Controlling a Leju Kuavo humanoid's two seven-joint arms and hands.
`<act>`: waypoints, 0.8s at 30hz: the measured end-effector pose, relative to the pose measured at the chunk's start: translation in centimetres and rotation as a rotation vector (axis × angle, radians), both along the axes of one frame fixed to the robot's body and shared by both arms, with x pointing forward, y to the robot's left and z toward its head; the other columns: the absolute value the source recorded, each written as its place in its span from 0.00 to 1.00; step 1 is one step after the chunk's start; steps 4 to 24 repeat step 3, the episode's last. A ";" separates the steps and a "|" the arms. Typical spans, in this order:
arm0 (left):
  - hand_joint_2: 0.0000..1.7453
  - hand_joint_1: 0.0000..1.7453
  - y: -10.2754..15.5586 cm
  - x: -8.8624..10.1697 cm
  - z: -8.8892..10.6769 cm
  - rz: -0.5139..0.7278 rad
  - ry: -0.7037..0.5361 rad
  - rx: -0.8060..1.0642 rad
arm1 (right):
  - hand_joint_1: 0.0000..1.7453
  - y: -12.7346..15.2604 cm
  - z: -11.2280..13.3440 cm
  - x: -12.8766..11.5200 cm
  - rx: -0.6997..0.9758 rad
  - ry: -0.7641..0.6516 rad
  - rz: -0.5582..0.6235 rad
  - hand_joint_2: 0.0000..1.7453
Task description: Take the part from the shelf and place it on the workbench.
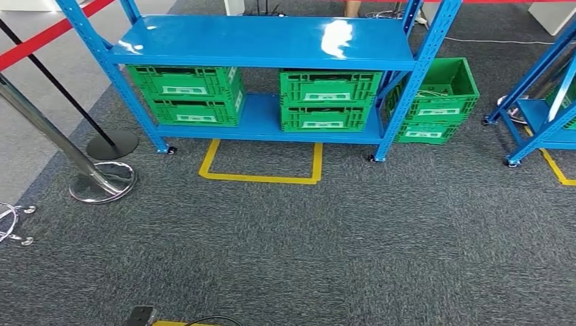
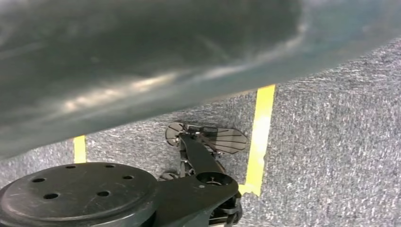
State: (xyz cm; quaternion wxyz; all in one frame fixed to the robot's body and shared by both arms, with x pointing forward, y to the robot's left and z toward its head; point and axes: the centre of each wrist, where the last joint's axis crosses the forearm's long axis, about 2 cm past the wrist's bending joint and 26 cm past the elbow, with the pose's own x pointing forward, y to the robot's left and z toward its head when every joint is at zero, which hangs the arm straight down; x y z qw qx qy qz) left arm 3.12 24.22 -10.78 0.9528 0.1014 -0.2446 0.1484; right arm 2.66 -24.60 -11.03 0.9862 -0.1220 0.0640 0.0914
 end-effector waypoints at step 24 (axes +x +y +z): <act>0.00 0.00 0.0 -0.1 0.0 0.001 0.003 0.001 | 0.00 0.0 0.0 0.0 0.011 0.002 -0.006 0.00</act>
